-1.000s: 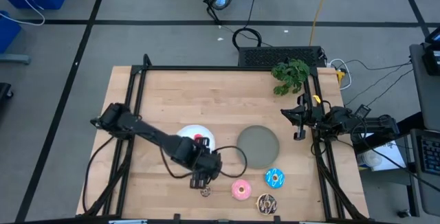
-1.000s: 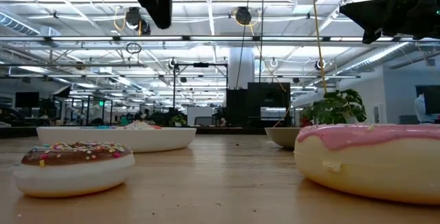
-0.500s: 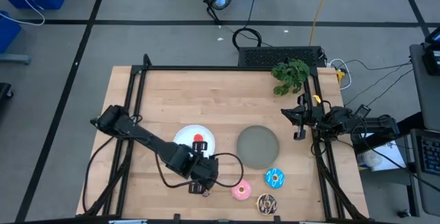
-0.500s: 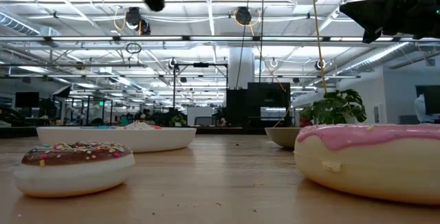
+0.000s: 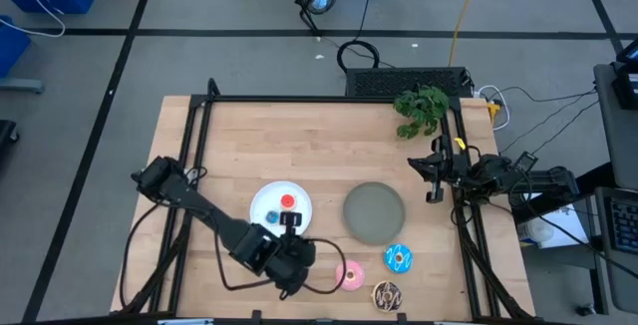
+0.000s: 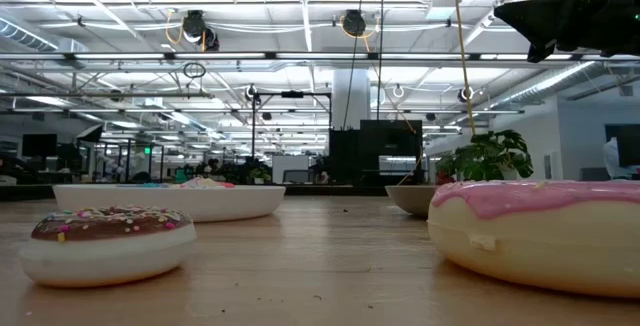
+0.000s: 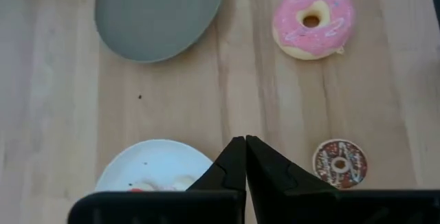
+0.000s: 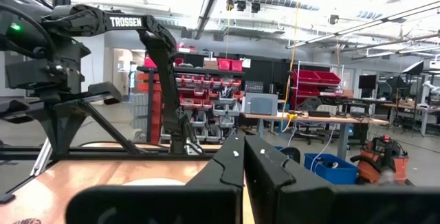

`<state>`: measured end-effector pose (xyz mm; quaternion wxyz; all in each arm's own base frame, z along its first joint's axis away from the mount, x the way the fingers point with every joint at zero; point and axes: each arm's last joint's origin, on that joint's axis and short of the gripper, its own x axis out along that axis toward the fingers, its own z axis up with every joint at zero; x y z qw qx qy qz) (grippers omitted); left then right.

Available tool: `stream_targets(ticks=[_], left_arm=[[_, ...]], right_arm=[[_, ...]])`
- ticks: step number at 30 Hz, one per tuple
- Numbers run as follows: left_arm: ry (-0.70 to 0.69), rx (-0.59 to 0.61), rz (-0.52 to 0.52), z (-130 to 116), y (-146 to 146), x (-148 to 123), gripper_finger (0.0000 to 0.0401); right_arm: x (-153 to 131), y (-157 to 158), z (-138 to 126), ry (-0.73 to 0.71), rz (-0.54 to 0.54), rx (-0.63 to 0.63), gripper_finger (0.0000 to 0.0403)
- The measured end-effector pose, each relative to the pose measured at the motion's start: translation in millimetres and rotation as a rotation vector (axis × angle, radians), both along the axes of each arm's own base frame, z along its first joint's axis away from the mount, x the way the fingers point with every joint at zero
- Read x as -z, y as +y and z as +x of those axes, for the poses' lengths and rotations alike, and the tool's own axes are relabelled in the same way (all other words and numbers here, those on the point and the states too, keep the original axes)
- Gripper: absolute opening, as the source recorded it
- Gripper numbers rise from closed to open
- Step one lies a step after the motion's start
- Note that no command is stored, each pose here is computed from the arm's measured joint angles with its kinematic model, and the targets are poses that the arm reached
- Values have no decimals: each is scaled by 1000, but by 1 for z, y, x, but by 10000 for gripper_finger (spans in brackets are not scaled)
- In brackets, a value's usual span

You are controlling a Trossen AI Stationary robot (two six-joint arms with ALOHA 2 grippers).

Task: Pick & Place donuts
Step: Put the small brown donut on the white plate

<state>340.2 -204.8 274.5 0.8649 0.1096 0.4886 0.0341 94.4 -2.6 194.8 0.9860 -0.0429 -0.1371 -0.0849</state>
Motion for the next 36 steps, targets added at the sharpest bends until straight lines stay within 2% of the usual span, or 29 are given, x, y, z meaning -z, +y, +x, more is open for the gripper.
stream_targets(ticks=[4, 11, 20, 25, 32, 36], left_arm=[[-3, -39, -32, 0, 0, 0, 4], [-9, -47, -28, 0, 0, 0, 22], [-15, -48, -18, 0, 0, 1, 8], [-21, -23, -10, 2, 0, 9, 19], [1, 6, 23, 2, 5, 30, 5], [8, -2, 15, 3, 9, 38, 20]], right_arm=[[0, 0, 0, 0, 0, 0, 0], [3, 0, 1, 29, 18, -6, 0], [5, 0, 1, 50, 24, -7, 0], [5, 0, 1, 55, 24, -7, 0], [7, 0, 2, 68, 61, -16, 0], [9, 0, 2, 88, 55, -14, 0]])
